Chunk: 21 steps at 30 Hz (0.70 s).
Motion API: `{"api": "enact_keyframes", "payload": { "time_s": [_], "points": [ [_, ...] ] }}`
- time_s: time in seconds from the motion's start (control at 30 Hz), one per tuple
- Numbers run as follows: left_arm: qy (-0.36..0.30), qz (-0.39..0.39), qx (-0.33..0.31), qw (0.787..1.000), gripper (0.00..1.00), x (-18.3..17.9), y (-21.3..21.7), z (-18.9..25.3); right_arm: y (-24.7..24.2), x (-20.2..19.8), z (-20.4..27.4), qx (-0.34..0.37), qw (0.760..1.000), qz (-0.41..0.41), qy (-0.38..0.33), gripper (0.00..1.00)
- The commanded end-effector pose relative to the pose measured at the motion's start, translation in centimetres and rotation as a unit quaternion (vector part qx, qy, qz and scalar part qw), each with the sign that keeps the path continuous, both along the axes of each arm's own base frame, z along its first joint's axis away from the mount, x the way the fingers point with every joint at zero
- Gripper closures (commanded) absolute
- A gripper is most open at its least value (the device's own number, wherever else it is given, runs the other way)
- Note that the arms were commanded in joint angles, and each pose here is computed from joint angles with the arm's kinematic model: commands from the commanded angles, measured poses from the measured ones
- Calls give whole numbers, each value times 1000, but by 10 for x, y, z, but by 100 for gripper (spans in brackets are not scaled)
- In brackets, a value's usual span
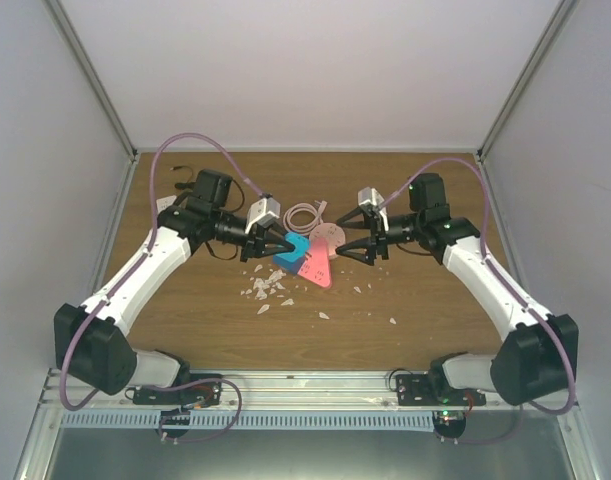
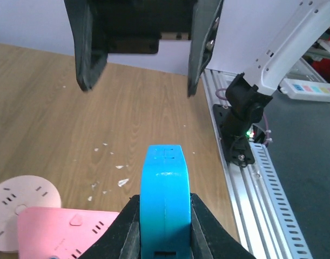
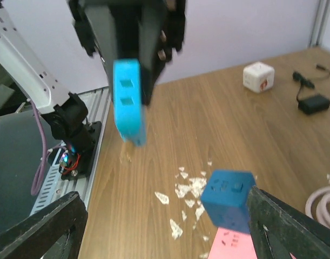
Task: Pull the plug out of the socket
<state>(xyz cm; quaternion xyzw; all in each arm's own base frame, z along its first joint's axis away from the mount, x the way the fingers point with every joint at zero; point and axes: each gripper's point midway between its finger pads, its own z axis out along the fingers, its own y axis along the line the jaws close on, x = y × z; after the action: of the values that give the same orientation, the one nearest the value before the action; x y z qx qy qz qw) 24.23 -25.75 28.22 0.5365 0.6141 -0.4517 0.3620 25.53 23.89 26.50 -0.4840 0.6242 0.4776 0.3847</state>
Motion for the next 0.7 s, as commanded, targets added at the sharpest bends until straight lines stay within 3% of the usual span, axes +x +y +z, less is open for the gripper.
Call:
{"api": "enact_keyframes", "payload": {
  "time_s": [0.0, 0.37, 0.53, 0.67],
  "points": [
    [2, -19, -37, 999, 82, -14, -4, 11, 18, -15, 19, -18, 999, 13, -37, 18],
    [2, -32, -37, 999, 80, -29, -9, 4, 74, -35, 16, -52, 997, 30, -40, 26],
    [-6, -31, -35, 999, 80, -31, -10, 3, 80, -34, 15, -51, 998, 35, -24, 39],
    [-14, -28, -33, 999, 81, -31, -9, 3, 81, -34, 12, -51, 998, 37, -18, 58]
  ]
}}
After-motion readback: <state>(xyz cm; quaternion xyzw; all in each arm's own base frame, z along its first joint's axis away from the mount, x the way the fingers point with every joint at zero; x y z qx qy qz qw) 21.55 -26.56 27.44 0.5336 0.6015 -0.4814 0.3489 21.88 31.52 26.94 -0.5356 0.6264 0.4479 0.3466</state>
